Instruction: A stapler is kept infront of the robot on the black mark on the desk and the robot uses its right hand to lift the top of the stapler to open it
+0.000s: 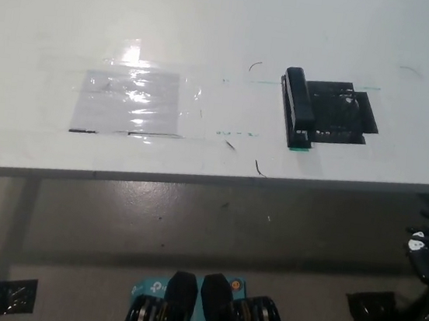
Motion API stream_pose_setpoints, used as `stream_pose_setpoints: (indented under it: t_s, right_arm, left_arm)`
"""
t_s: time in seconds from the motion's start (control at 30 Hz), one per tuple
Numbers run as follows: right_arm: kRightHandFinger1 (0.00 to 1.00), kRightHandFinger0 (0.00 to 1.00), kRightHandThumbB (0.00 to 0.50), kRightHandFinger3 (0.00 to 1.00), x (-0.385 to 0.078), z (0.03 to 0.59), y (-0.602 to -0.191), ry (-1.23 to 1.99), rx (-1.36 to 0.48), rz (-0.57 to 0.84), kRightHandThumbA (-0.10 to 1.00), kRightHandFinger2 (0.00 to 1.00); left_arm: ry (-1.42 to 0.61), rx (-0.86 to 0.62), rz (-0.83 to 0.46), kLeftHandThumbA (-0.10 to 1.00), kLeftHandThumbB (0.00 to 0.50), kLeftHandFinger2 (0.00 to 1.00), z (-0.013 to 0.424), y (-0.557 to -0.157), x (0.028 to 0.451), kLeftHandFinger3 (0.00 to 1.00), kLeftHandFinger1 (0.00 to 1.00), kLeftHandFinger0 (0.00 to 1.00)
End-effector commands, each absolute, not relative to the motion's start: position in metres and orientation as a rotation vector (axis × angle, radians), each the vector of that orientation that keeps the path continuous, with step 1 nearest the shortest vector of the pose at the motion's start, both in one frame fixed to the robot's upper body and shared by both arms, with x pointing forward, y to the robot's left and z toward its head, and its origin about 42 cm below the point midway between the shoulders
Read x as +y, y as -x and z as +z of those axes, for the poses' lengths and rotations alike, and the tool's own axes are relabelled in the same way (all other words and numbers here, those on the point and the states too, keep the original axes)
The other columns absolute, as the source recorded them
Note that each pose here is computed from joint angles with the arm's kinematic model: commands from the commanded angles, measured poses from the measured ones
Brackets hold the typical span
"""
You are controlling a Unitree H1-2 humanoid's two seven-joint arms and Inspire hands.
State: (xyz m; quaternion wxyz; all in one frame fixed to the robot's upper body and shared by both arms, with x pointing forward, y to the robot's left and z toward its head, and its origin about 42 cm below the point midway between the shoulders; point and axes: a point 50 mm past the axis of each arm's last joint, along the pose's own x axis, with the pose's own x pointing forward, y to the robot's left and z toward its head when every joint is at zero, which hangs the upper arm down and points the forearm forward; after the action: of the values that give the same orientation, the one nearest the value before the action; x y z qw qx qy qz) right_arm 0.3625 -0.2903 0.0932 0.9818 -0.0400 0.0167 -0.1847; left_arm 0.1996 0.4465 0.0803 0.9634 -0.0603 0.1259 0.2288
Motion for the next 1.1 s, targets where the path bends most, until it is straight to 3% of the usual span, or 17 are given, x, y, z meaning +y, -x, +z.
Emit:
stream_pose_setpoints:
  t_s: [0.0,0.2,0.33,0.43,0.53,0.63,0.77,1.0,1.07]
  right_arm:
    - [0.26,0.22,0.000,0.65,-0.286,0.132,-0.375,0.026,-0.082,-0.378,0.22,0.39]
    - [0.26,0.23,0.000,0.65,-0.259,0.183,-0.388,-0.029,-0.194,-0.285,0.28,0.37]
    - [0.26,0.24,0.000,0.65,-0.241,0.211,-0.392,-0.094,-0.245,-0.225,0.24,0.36]
    - [0.29,0.28,0.002,0.70,-0.219,0.237,-0.398,-0.140,-0.293,-0.148,0.32,0.40]
    - [0.28,0.28,0.000,0.70,-0.207,0.250,-0.402,-0.160,-0.287,-0.127,0.26,0.40]
    - [0.32,0.30,0.000,0.73,-0.193,0.255,-0.414,-0.209,-0.248,-0.087,0.21,0.46]
    - [0.34,0.33,0.000,0.75,-0.180,0.251,-0.423,-0.218,-0.220,-0.050,0.26,0.48]
    - [0.33,0.29,0.000,0.76,-0.139,0.232,-0.441,-0.264,-0.129,-0.042,0.28,0.47]
    - [0.37,0.35,0.000,0.79,-0.125,0.219,-0.442,-0.322,-0.055,-0.023,0.34,0.49]
  left_arm:
    - [0.122,0.216,0.443,0.30,0.135,0.76,0.089,-0.201,0.451,0.89,0.61,0.60]
    - [0.135,0.216,0.440,0.29,0.101,0.76,0.090,-0.203,0.449,0.92,0.62,0.62]
    - [0.128,0.219,0.443,0.30,0.123,0.77,0.088,-0.204,0.449,0.91,0.63,0.61]
    - [0.132,0.218,0.435,0.31,0.118,0.78,0.088,-0.204,0.448,0.93,0.64,0.62]
    - [0.132,0.217,0.433,0.31,0.113,0.78,0.086,-0.202,0.448,0.92,0.65,0.65]
    - [0.125,0.217,0.431,0.32,0.119,0.77,0.087,-0.202,0.447,0.93,0.64,0.64]
    - [0.122,0.215,0.427,0.31,0.114,0.79,0.085,-0.202,0.449,0.94,0.66,0.67]
    - [0.138,0.214,0.437,0.30,0.096,0.80,0.086,-0.204,0.445,0.95,0.64,0.63]
    - [0.133,0.209,0.439,0.32,0.123,0.77,0.084,-0.204,0.447,0.92,0.64,0.64]
